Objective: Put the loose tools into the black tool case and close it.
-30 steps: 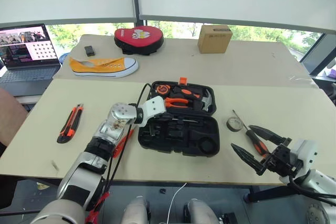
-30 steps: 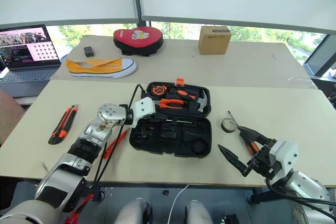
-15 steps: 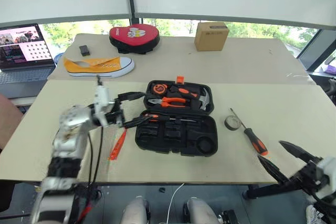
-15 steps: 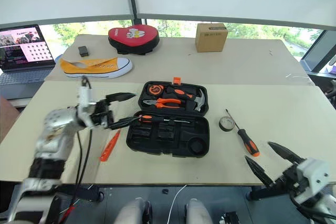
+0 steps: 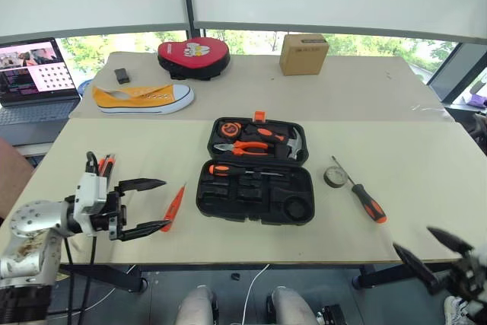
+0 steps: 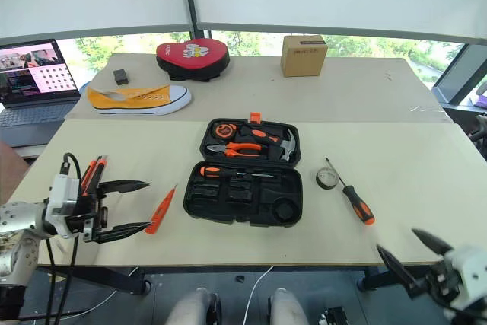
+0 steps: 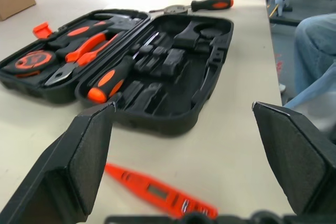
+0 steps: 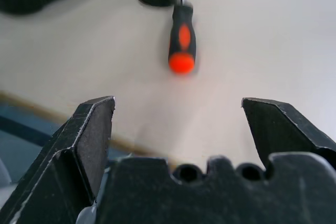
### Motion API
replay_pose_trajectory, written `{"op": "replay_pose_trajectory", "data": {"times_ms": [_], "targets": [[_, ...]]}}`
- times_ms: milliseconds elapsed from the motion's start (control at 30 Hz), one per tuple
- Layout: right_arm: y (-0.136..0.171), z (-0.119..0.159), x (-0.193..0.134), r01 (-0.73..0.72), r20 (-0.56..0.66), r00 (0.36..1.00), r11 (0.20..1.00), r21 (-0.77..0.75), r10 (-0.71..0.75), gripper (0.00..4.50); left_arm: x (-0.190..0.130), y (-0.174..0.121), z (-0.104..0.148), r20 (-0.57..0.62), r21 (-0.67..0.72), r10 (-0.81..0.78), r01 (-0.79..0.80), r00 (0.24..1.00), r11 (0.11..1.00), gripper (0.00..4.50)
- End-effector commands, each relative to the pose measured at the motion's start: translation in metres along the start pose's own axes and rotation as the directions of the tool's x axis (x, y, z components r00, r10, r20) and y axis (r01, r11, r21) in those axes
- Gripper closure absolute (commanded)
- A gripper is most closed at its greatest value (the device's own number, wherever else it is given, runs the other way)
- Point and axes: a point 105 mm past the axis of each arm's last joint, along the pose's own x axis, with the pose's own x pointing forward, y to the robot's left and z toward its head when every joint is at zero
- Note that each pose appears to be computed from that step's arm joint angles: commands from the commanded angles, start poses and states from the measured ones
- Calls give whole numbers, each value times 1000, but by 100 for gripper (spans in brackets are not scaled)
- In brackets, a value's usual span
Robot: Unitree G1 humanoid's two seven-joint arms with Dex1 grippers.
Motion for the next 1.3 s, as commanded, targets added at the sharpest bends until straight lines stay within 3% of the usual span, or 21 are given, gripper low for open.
{"op": "replay_pose_trajectory", "data": {"times_ms": [33, 233, 333, 500, 600, 800, 900, 967, 1067, 1167, 1300], "targets": [[-7, 1, 28, -70, -111, 991, 998, -3, 69, 0, 18, -14, 14, 51, -29, -69, 70, 996, 997, 2], [-16, -10, 65, -132, -246, 961, 991, 3, 128, 0, 28, -15, 20, 76, 2, -67, 67, 995, 998, 2], [-17, -24, 74, -154, -322, 934, 988, 21, 153, 72, 28, -14, 22, 83, 20, -59, 57, 995, 998, 0], [-25, -24, 86, -125, -325, 937, 992, 23, 126, 241, 24, -11, 22, 69, 29, -46, 44, 997, 999, 0], [-38, -16, 89, -42, -273, 961, 999, -13, 36, 344, 25, -10, 25, 83, 26, -36, 34, 996, 999, 0], [-63, 20, 93, 52, -117, 990, 975, -218, -79, 346, 28, -6, 31, 139, 7, 27, -28, 990, 1000, 0], [-36, 69, 113, -111, 66, 988, 934, -341, 142, 346, 23, -5, 30, 145, -12, 75, -74, 987, 997, 0], [-6, 88, 121, -273, 95, 936, 870, -412, 338, 346, 18, -5, 27, 132, -21, 100, -98, 986, 995, 0], [42, 102, 141, -516, 1, 807, 705, -487, 591, 346, 7, -2, 19, 102, -42, 178, -175, 979, 984, 0], [80, 104, 161, -664, -143, 695, 551, -506, 705, 346, -3, 1, 13, 77, -52, 253, -249, 964, 967, 0], [105, 100, 179, -727, -241, 642, 479, -491, 728, 346, -8, -2, 10, 58, -55, 292, -289, 955, 956, 0]]}}
